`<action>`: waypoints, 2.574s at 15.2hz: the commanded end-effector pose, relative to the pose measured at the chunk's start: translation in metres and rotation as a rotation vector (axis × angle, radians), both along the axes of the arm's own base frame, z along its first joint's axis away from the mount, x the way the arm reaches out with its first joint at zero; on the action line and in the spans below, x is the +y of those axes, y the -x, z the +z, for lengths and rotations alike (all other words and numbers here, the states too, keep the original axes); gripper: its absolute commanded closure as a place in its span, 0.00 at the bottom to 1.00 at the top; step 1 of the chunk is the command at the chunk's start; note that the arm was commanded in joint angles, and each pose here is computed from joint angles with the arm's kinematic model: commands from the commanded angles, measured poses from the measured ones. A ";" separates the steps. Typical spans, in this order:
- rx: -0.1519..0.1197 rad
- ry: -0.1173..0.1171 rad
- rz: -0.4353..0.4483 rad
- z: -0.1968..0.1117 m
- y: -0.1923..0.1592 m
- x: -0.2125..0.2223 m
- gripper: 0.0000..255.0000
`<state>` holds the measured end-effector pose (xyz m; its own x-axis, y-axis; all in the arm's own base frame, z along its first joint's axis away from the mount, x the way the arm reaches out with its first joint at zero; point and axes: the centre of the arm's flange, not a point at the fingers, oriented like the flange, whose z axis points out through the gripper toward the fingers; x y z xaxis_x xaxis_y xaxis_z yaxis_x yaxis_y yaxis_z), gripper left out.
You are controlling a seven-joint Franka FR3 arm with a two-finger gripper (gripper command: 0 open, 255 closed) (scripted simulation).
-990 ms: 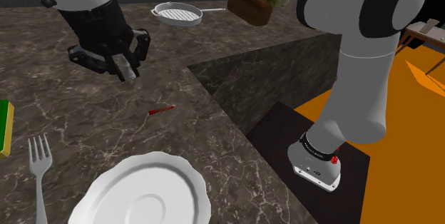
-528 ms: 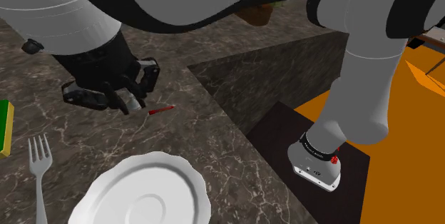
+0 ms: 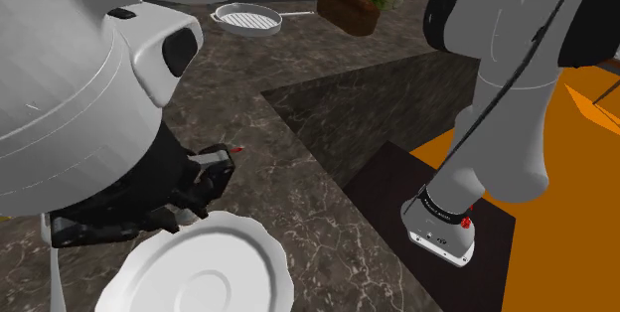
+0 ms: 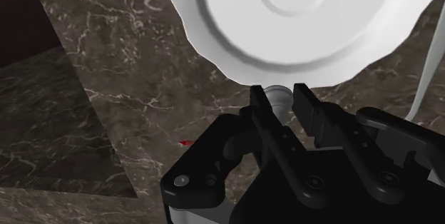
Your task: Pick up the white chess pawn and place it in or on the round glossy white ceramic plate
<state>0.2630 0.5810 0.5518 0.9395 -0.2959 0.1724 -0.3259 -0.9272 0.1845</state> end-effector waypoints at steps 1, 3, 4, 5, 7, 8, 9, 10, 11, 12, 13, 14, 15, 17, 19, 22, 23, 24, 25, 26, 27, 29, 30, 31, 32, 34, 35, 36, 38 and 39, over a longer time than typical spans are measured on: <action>0.000 0.000 -0.001 -0.002 0.024 0.013 1.00; 0.000 0.000 -0.001 -0.003 0.047 0.025 1.00; 0.000 0.000 -0.001 -0.004 0.058 0.031 1.00; 0.000 0.000 -0.001 -0.009 0.058 0.031 1.00; 0.000 0.000 -0.001 -0.020 0.058 0.031 1.00; 0.000 0.000 -0.001 -0.025 0.058 0.031 1.00; 0.000 0.000 -0.001 -0.030 0.058 0.031 1.00; 0.000 0.000 -0.001 -0.036 0.058 0.031 1.00; 0.000 0.000 -0.001 -0.041 0.058 0.031 1.00; 0.000 0.000 -0.001 -0.046 0.058 0.031 1.00; 0.000 0.000 -0.001 -0.051 0.058 0.031 1.00; 0.000 0.000 -0.001 -0.057 0.058 0.031 1.00; 0.000 0.000 -0.001 -0.061 0.058 0.031 1.00; 0.000 0.000 -0.001 -0.061 0.058 0.031 1.00; 0.000 0.000 -0.001 -0.061 0.058 0.031 1.00; 0.000 0.000 -0.001 -0.061 0.058 0.031 1.00; 0.000 0.000 -0.001 -0.061 0.058 0.031 0.00; 0.000 0.000 -0.001 -0.061 0.058 0.031 0.00; 0.000 0.000 -0.001 -0.061 0.058 0.031 0.00; 0.000 0.000 -0.001 -0.061 0.058 0.031 0.00; 0.000 0.000 -0.001 -0.061 0.058 0.031 0.00; 0.000 0.000 -0.001 -0.048 0.060 0.035 0.00; 0.000 0.000 -0.001 -0.036 0.061 0.038 0.00; 0.000 0.000 -0.001 -0.023 0.063 0.041 0.00; 0.000 0.000 -0.001 -0.013 0.064 0.043 0.00; 0.000 0.000 -0.001 -0.013 0.064 0.043 0.00; 0.000 0.000 -0.001 -0.013 0.064 0.043 0.00; 0.000 0.000 -0.001 -0.013 0.064 0.043 0.00; 0.000 0.000 -0.001 -0.013 0.064 0.043 0.00; 0.000 0.000 -0.001 -0.013 0.064 0.043 0.00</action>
<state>0.1993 0.6239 0.5389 0.9391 -0.2971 0.1729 -0.3271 -0.9268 0.1845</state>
